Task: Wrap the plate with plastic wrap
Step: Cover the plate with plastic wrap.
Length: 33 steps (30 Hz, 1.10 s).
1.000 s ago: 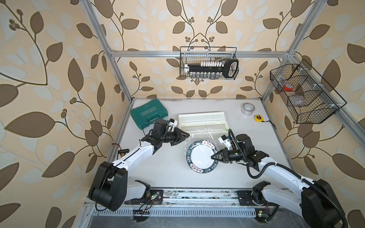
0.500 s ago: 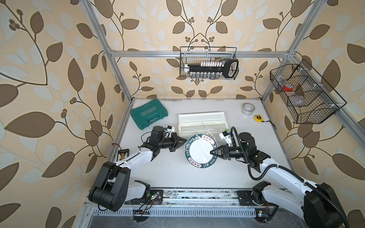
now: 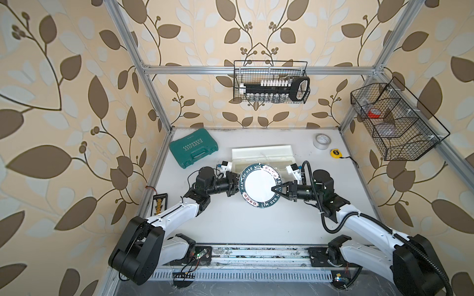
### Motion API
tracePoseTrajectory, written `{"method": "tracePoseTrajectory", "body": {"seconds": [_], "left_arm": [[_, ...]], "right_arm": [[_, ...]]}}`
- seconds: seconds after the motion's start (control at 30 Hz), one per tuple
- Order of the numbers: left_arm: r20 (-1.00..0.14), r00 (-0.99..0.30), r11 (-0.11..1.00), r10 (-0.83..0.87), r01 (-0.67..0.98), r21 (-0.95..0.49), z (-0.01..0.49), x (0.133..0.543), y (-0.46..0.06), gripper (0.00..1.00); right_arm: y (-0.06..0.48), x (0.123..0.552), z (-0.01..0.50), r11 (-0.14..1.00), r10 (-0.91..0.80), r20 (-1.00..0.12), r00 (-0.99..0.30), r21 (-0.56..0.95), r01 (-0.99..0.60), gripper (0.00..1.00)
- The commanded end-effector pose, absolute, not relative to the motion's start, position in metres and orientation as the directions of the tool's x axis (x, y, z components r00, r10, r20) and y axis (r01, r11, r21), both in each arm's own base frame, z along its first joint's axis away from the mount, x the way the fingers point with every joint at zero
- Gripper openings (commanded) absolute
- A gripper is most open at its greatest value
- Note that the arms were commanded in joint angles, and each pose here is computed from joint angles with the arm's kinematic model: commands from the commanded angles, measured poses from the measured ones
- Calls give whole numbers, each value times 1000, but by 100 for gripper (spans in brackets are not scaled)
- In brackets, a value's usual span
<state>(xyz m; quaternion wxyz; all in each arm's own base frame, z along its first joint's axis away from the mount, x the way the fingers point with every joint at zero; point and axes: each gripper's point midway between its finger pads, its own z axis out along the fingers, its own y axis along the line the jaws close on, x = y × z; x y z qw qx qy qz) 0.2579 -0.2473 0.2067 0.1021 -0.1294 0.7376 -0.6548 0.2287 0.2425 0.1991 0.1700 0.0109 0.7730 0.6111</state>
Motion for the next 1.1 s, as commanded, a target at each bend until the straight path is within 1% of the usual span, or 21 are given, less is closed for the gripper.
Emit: {"method": "tracePoseTrajectory", "body": {"seconds": [0.0,0.07,0.23,0.37,0.43,0.53,0.6,0.63,0.7,0.77,0.83,0.93,1.07], "left_arm": [[-84,-968,28,-237,79,-996,244,247,-259,30],[-64,-972,43,-226,55,-998,238,247,-259,38],[23,-976,141,-217,-55,-988,202,238,-247,48],[58,-975,238,-213,-109,-965,179,220,-234,52],[60,-974,263,-218,-117,-958,175,214,-227,54],[61,-958,336,-281,-158,-928,167,212,-203,56],[10,-934,399,-357,-162,-903,174,219,-177,59],[-22,-925,410,-378,-146,-900,183,222,-169,61],[-128,-910,428,-395,-59,-902,211,227,-165,66],[-176,-888,371,-425,7,-929,239,232,-169,70],[-215,-869,337,-445,59,-940,250,233,-176,74],[-239,-888,362,-392,90,-928,245,229,-200,75],[-275,-911,396,-307,140,-907,235,225,-237,72]], "right_arm": [[242,240,212,250,277,-273,-921,946,-205,0],[241,240,215,247,287,-276,-918,947,-207,0],[240,243,218,227,314,-262,-913,954,-196,0],[237,248,221,220,351,-250,-903,959,-180,0],[236,250,222,220,366,-243,-898,961,-170,0],[235,252,218,232,374,-237,-897,960,-157,0],[233,253,214,249,381,-234,-895,958,-144,0],[232,253,211,259,384,-234,-893,956,-140,0],[230,254,207,281,390,-239,-889,951,-133,0],[228,254,205,294,397,-242,-885,947,-127,0],[227,254,204,303,402,-242,-883,945,-121,0],[227,256,203,307,412,-238,-879,945,-112,0],[230,256,206,303,415,-234,-879,947,-109,0]]}}
